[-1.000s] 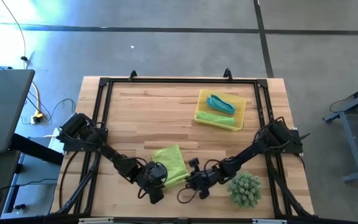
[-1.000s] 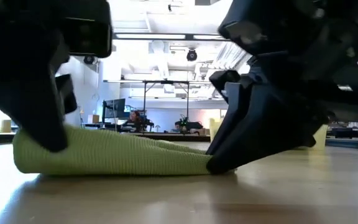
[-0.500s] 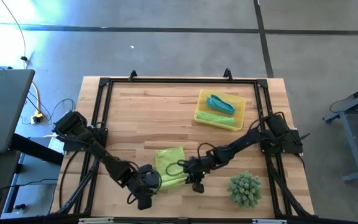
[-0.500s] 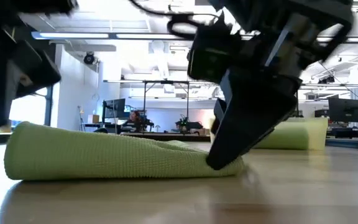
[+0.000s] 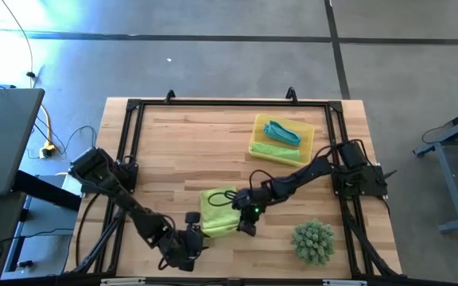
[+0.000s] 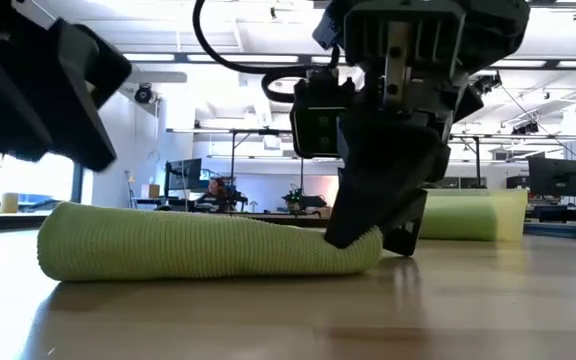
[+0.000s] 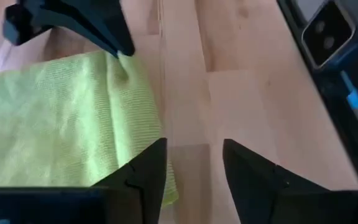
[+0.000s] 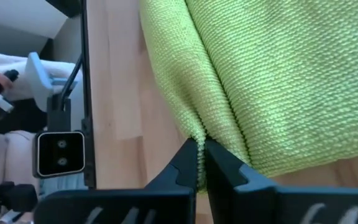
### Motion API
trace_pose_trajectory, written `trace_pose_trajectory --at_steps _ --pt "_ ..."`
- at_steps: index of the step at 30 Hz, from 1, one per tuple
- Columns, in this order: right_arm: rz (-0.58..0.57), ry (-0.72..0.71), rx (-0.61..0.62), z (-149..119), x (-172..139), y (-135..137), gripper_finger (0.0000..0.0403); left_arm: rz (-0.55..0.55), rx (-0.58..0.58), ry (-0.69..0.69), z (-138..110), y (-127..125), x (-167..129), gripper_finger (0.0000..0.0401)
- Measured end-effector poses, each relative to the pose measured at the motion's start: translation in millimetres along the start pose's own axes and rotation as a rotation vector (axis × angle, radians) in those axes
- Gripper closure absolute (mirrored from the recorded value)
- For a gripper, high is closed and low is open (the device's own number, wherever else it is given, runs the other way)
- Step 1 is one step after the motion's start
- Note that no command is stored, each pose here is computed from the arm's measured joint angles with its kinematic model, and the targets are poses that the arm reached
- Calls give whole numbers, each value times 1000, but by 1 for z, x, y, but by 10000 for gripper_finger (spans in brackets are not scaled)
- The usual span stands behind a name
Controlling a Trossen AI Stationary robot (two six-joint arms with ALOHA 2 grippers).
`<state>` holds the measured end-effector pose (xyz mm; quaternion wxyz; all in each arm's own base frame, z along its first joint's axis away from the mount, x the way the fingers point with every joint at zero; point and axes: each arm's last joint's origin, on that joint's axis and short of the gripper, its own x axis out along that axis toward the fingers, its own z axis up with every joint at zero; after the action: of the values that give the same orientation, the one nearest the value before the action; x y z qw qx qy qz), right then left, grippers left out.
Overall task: Roll microfiber towels into tight, uniform cylinder then place into a basket
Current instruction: Roll the green microfiber towel
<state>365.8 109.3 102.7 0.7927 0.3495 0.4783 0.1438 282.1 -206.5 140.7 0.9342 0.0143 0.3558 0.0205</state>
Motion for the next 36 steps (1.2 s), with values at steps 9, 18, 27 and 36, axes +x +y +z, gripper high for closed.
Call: trace_pose_trajectory --at_steps 9,18,27,36 --pt "-1 -8 13 3 -2 -2 401 102 109 69 -16 9 23 238" --pt "23 3 -29 3 -3 -1 399 150 -1 111 -23 17 34 239" --pt "-19 -84 -376 10 -30 22 373 141 -386 112 -22 17 34 336" --pt "-213 -115 -854 -9 -54 59 340 6 -563 176 -20 12 36 393"
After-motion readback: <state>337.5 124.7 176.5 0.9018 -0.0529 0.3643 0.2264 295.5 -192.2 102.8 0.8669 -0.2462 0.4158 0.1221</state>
